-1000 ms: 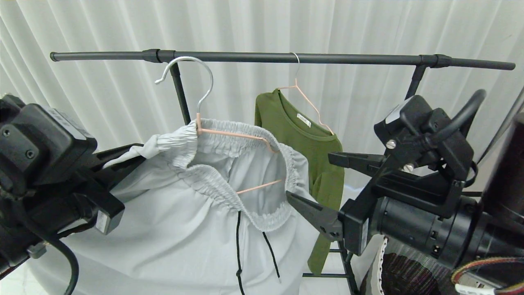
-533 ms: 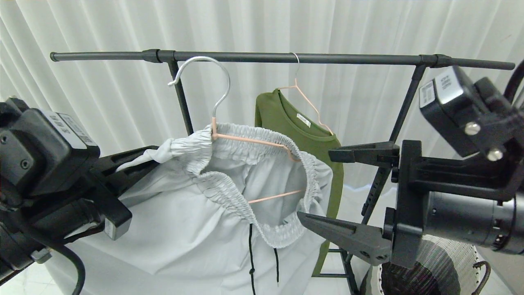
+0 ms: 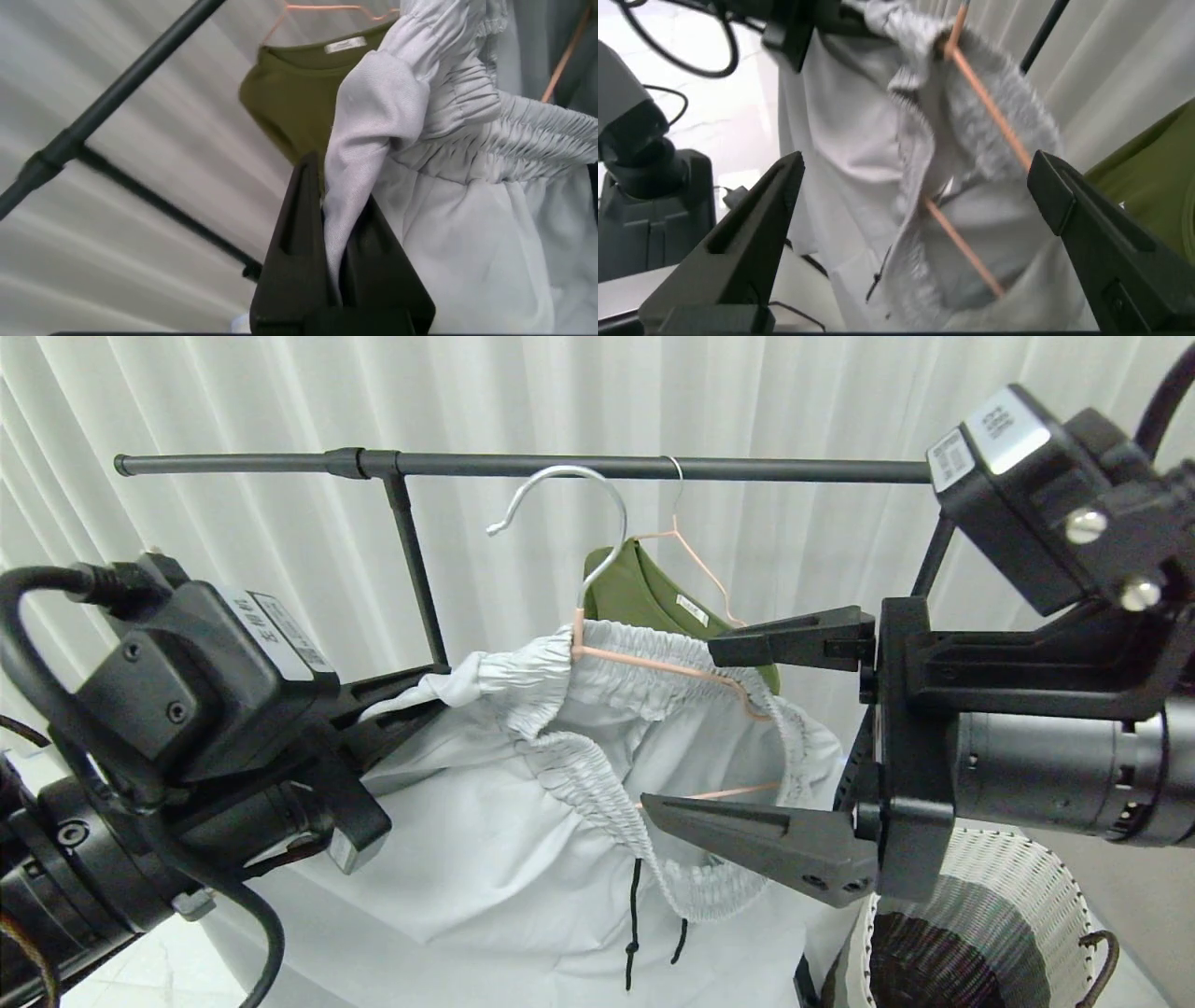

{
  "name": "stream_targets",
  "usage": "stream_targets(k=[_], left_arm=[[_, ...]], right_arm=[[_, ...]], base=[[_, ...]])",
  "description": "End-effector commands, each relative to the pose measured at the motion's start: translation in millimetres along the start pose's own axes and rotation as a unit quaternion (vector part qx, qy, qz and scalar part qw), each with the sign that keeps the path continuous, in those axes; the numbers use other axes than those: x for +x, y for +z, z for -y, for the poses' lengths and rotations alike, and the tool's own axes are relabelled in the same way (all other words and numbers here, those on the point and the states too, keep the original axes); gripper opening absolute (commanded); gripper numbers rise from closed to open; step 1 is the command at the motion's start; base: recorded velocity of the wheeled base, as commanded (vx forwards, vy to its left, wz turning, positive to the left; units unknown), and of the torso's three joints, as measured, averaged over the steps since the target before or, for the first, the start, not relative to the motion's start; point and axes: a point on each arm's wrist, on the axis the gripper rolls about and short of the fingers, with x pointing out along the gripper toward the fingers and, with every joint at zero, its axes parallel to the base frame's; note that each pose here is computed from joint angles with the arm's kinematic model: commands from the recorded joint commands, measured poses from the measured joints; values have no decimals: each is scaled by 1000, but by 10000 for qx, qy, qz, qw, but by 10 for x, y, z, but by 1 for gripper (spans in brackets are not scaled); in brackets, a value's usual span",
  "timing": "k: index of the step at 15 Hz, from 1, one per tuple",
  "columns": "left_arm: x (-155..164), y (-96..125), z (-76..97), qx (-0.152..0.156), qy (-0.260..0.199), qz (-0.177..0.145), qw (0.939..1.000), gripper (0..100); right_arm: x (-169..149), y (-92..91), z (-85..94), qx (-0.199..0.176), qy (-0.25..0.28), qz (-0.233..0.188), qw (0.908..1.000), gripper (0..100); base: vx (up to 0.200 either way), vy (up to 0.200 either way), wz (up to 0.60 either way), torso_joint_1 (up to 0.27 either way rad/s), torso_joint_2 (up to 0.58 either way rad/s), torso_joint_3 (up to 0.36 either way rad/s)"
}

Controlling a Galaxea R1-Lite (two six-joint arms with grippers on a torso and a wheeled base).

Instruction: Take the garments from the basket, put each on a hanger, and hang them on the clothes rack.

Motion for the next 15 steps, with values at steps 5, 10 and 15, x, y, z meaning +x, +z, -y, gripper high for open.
stream_targets(k=[5, 10, 15], left_arm=[[30, 29, 59, 5, -152, 74, 9999, 0], [74, 86, 109, 3, -301, 182, 9994, 0], [310, 175, 170, 13, -319, 431, 9986, 0]], right_arm=[[49, -61, 19, 23, 3, -199, 9998, 100], [32, -94, 0, 58, 254, -478, 9985, 100], [36, -2, 17, 409, 670, -924, 9926, 100]], base=[[0, 0, 0, 0, 0, 0], [0, 0, 0, 0, 0, 0], [0, 0, 0, 0, 0, 0]])
